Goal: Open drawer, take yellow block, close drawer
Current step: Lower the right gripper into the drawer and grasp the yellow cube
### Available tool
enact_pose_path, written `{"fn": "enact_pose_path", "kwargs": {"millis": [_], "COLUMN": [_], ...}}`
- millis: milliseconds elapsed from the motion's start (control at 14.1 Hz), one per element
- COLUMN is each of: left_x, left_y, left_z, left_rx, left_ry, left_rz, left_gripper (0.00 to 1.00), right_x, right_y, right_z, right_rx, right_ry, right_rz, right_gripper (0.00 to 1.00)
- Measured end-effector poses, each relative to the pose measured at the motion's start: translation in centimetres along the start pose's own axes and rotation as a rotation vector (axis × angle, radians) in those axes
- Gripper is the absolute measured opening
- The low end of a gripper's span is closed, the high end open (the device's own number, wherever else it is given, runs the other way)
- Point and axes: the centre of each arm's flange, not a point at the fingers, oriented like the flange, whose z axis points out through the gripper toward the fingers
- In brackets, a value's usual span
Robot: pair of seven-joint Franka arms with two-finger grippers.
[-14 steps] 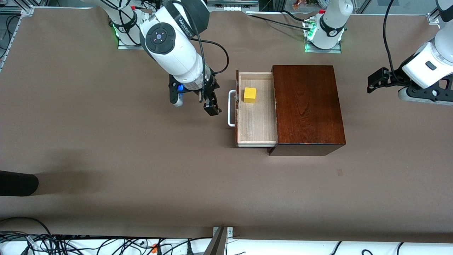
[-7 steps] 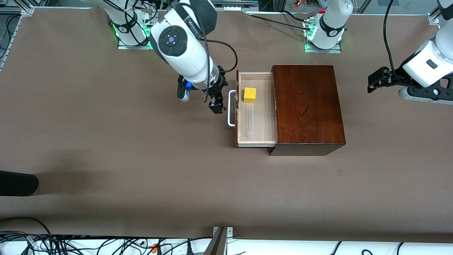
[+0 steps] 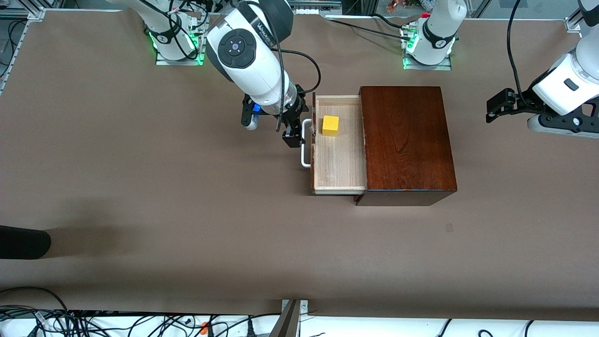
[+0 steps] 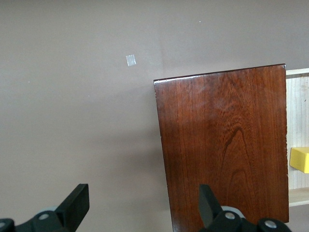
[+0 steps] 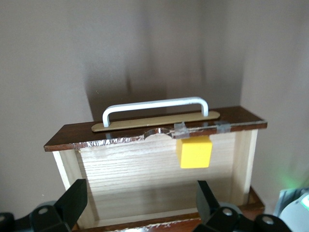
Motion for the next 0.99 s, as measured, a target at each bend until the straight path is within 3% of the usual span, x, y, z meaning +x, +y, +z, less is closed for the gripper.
{"fn": "enact_pose_path", "kwargs": {"millis": [213,567,992], "left_x": [0.0,0.0,0.0], "left_y": [0.0,0.0,0.0], "left_z": [0.0,0.0,0.0], "left_rx": [0.000,0.000,0.000], "left_ry": [0.000,0.000,0.001], "left_rz": [0.000,0.000,0.000], "left_gripper": [1.00,1.00,1.00], "right_x": [-1.1,-3.5,-5.3], "right_y": [0.3,3.3,8.0], "right_z": [1.3,6.1,12.0], "right_rx": [0.035,0.026,0.057], "right_ry": [-0.039,-0.033,0.080], "right_rz": [0.050,0.057,-0.066], "right_gripper": [1.00,1.00,1.00]}}
